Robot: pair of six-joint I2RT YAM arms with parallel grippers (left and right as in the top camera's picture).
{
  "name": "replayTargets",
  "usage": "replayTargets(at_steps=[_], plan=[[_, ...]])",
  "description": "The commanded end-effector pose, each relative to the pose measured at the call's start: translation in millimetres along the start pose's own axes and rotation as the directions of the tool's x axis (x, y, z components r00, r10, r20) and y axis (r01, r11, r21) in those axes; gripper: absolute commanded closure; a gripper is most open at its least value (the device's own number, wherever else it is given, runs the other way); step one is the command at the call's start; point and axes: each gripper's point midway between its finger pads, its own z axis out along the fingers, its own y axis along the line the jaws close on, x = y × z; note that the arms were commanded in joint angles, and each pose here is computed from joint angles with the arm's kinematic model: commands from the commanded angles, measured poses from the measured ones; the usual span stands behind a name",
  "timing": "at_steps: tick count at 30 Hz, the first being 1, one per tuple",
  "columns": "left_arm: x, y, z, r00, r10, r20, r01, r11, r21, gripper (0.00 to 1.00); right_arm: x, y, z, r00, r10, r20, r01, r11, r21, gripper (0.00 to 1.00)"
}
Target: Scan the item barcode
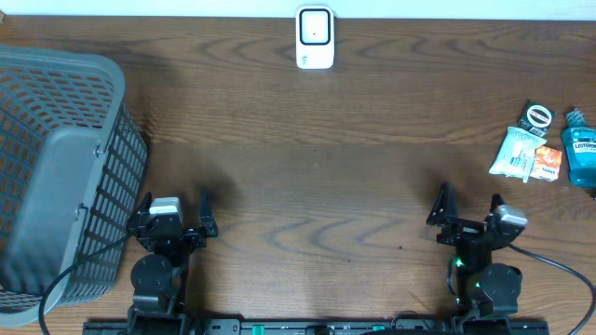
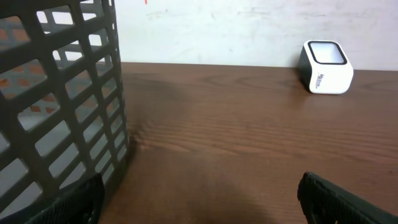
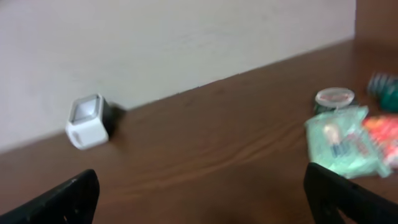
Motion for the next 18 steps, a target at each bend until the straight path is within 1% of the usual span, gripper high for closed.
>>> replayTargets(at_steps=[1, 7, 11, 18], plan=[[20.0, 1.7, 2.7, 0.999, 0.016, -0.051, -0.016, 1.0, -0.006, 0.02, 0.9, 5.2, -0.5, 0.967, -0.254, 0.003, 0.254, 0.967, -0.028, 0.01], [20.0, 1.7, 2.7, 0.999, 0.016, -0.051, -0.016, 1.0, -0.006, 0.02, 2.6, 8.2, -0.6, 0.961, -0.275, 0.001, 0.275, 0.96, -0.047, 0.01], [20.0, 1.7, 2.7, 0.999, 0.016, -0.051, -0.016, 1.0, -0.006, 0.02, 2.8, 7.8, -0.6, 0.948, -0.319, 0.002, 0.319, 0.947, -0.046, 0.01], [20.0, 1.7, 2.7, 0.999, 0.016, -0.051, -0.016, 1.0, -0.006, 0.02, 2.6, 7.4, -0.6, 0.948, -0.318, 0.002, 0.318, 0.947, -0.043, 0.01]])
